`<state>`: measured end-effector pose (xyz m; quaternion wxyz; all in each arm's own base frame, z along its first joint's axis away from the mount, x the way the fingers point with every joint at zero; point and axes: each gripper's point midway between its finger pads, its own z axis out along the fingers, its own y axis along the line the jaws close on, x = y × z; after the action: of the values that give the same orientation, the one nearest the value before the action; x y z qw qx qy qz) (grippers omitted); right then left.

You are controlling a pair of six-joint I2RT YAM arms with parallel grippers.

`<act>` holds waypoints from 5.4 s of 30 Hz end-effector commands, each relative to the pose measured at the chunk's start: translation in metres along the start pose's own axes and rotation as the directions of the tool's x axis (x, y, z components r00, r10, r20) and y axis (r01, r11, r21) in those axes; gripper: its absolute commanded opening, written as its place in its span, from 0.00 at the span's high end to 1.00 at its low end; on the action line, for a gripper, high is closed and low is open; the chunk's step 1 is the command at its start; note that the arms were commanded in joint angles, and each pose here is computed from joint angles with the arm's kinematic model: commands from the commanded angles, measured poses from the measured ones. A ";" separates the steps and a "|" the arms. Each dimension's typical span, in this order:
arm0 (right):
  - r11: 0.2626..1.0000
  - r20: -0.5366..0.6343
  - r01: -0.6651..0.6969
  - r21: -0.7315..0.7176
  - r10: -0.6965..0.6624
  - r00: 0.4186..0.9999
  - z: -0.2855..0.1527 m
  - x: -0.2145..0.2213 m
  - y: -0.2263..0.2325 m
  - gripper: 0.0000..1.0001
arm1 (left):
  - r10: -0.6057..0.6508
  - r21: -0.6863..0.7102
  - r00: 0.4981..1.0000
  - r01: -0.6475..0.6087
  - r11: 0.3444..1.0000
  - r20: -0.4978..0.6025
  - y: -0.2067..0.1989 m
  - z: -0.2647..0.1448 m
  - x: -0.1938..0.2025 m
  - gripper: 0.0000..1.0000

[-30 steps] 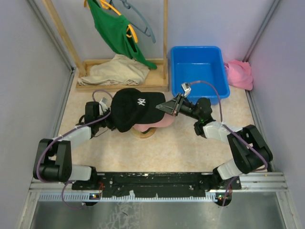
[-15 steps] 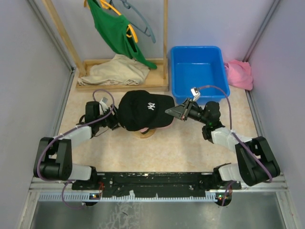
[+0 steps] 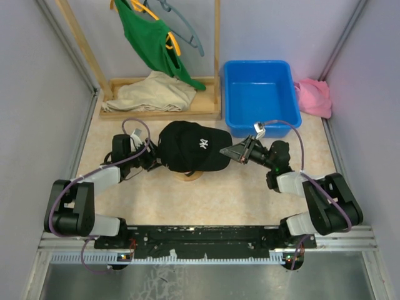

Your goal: Stack the hats

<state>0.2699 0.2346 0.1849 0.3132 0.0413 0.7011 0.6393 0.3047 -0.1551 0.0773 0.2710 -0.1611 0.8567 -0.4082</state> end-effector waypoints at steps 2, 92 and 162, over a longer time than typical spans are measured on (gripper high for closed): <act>0.995 0.055 -0.034 0.093 0.029 0.998 -0.013 -0.012 -0.034 1.00 | -0.027 -0.092 0.999 0.023 0.996 -0.040 0.034 0.000 0.021 0.34; 0.983 -0.045 -0.009 0.182 0.018 0.999 0.008 0.001 -0.048 1.00 | 0.045 0.165 0.999 -0.047 0.985 0.021 -0.038 -0.018 -0.016 0.46; 0.918 0.085 0.002 0.398 -0.039 0.996 -0.020 -0.028 -0.098 0.62 | 0.088 0.167 0.995 -0.094 0.981 0.045 -0.073 -0.052 -0.040 0.40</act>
<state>0.3099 0.1916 0.0933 0.3055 0.1384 0.8073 0.4855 0.3015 -0.1505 0.1358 0.2715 -0.1171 0.8390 -0.4569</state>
